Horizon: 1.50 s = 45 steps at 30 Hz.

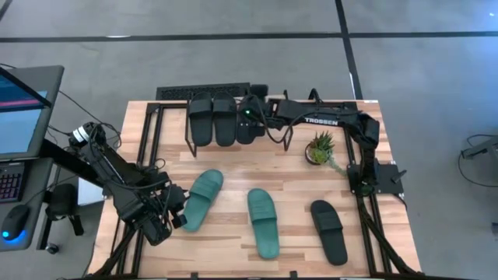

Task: Pick and place slides into the shelf
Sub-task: Put the black slide on the shelf

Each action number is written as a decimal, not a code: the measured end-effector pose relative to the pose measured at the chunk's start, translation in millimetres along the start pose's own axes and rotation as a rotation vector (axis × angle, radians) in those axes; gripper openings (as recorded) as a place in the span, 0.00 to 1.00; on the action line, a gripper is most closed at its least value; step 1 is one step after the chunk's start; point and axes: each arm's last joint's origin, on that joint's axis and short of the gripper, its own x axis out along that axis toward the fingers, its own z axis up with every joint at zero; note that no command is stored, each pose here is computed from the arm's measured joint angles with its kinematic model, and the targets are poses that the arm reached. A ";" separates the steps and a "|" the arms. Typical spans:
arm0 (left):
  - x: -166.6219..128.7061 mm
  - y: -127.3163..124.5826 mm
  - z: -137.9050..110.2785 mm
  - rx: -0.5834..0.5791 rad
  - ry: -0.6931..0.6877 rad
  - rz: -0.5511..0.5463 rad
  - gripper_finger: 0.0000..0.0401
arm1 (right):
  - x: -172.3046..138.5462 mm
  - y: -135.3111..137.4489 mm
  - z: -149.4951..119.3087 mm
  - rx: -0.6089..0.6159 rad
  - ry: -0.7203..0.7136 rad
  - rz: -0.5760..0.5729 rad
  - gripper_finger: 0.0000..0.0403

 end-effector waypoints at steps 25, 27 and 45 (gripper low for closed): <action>-0.1 -2.0 0.5 -0.026 -0.003 -0.017 0.22 | -3.6 3.0 6.3 -0.089 -0.043 -0.003 0.03; -0.1 -2.0 0.5 -0.026 -0.003 -0.017 0.22 | -3.5 3.2 6.1 -0.091 -0.042 0.000 0.05; 0.0 -2.3 0.6 -0.043 -0.003 -0.019 0.22 | -4.0 5.0 7.0 -0.093 -0.072 0.041 0.20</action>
